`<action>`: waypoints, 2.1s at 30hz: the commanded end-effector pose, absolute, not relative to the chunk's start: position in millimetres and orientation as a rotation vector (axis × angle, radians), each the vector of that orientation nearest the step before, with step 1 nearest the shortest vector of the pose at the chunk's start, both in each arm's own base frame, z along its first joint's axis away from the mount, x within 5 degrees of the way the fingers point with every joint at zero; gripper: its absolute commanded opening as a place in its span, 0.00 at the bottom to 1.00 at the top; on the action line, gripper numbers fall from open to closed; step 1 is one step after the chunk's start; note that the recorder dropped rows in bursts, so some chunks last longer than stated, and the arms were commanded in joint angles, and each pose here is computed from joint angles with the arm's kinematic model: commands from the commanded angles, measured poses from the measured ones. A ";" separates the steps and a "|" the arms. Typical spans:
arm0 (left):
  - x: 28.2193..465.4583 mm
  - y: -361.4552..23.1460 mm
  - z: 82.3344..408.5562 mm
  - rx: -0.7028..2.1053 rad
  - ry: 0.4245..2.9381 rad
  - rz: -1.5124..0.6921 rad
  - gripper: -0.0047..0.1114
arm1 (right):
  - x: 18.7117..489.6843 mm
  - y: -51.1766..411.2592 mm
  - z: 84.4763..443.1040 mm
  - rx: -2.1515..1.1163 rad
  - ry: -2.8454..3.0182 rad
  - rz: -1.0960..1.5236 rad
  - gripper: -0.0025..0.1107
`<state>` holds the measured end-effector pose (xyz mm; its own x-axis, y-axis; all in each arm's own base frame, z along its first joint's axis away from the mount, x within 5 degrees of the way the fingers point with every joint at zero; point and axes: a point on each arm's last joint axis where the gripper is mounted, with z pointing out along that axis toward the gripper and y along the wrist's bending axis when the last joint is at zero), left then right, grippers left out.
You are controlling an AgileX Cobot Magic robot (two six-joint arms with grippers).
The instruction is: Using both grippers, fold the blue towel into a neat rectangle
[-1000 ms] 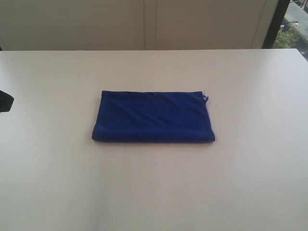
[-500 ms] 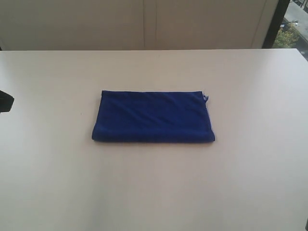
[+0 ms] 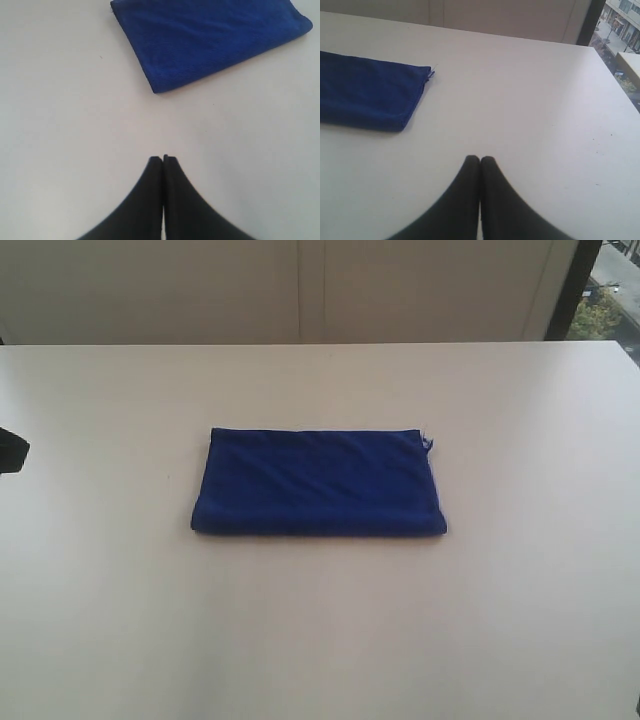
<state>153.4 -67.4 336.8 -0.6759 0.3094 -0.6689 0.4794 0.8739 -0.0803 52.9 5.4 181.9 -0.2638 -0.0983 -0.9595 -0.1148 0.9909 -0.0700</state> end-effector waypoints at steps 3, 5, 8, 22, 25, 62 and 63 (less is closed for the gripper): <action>151.5 -66.7 336.2 0.562 2.364 -0.332 0.04 | 53.1 4.6 181.7 -0.146 1.828 0.005 0.02; 151.5 -66.7 336.2 0.562 2.364 -0.332 0.04 | 53.2 4.2 181.7 -0.131 1.829 0.011 0.02; 151.5 -66.7 336.2 0.564 2.363 -0.331 0.04 | 53.2 4.0 181.7 -0.134 1.828 0.006 0.02; 151.5 -66.7 336.2 0.564 2.363 -0.331 0.04 | 53.2 3.8 181.8 -0.114 1.828 0.017 0.02; 151.5 -66.7 336.2 0.564 2.363 -0.331 0.04 | 53.2 3.8 181.8 -0.114 1.828 0.017 0.02; 76.4 -13.3 258.7 0.209 2.261 -0.100 0.04 | 53.2 3.8 181.8 -0.114 1.828 0.017 0.02; 69.7 -11.8 249.4 0.190 2.206 -0.086 0.04 | 53.2 3.8 181.8 -0.114 1.828 0.017 0.02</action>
